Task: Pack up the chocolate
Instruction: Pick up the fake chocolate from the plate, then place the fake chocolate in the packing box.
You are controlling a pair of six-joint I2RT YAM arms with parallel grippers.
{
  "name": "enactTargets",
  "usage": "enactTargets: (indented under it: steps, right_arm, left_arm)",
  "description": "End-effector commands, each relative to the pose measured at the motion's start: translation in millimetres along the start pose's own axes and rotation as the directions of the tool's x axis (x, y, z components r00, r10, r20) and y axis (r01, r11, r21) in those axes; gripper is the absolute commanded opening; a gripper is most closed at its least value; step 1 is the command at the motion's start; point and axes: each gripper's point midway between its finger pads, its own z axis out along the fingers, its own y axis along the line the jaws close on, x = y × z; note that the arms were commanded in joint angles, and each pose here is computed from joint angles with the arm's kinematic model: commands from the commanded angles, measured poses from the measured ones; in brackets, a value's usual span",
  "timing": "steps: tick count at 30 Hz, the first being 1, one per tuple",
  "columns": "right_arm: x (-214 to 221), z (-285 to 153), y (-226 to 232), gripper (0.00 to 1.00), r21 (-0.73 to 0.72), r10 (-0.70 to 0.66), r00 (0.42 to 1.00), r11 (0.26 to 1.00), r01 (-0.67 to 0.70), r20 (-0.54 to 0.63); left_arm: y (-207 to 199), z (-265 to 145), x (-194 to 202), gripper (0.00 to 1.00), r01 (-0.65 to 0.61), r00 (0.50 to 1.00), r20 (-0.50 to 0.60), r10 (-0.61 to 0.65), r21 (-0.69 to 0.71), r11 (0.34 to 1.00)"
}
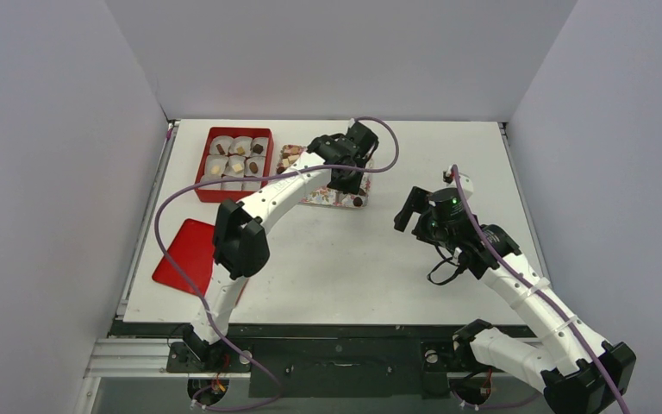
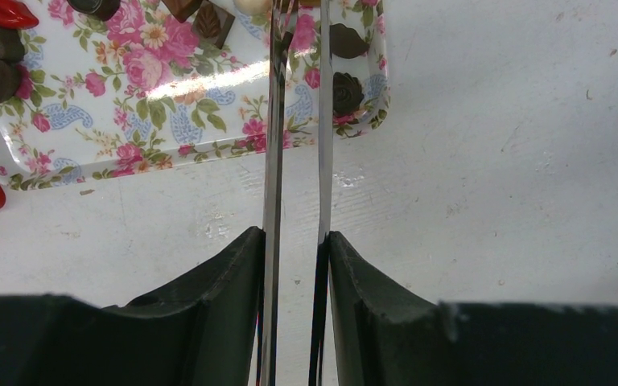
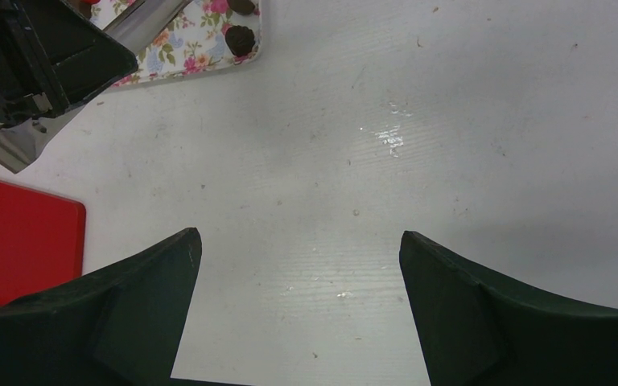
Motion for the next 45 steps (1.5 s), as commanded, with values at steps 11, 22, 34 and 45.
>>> enactTargets:
  steps: [11,22,34,45]
  right_arm:
    - [-10,-5,1,0.89,-0.022,0.008,0.999,1.000,-0.007,0.049]
    - [-17,-8,4,0.89,-0.025,-0.004,0.998,1.000,0.006,0.057]
    - [-18,0,19,0.89,-0.055,-0.055,0.998,0.997,0.056,0.009]
    - [0,10,26,0.89,-0.086,-0.087,0.993,0.993,0.080,-0.079]
  left_arm:
    - [-1,0,-13,0.23,-0.021,0.999,0.037,0.022,-0.018,1.000]
    - [5,-54,-56,0.16,-0.007,0.986,0.165,0.006,0.004,1.000]
    - [136,-139,-43,0.17,0.193,0.964,0.214,-0.155,-0.169,0.967]
    - [264,-144,31,0.17,0.402,0.915,0.145,-0.375,-0.335,0.852]
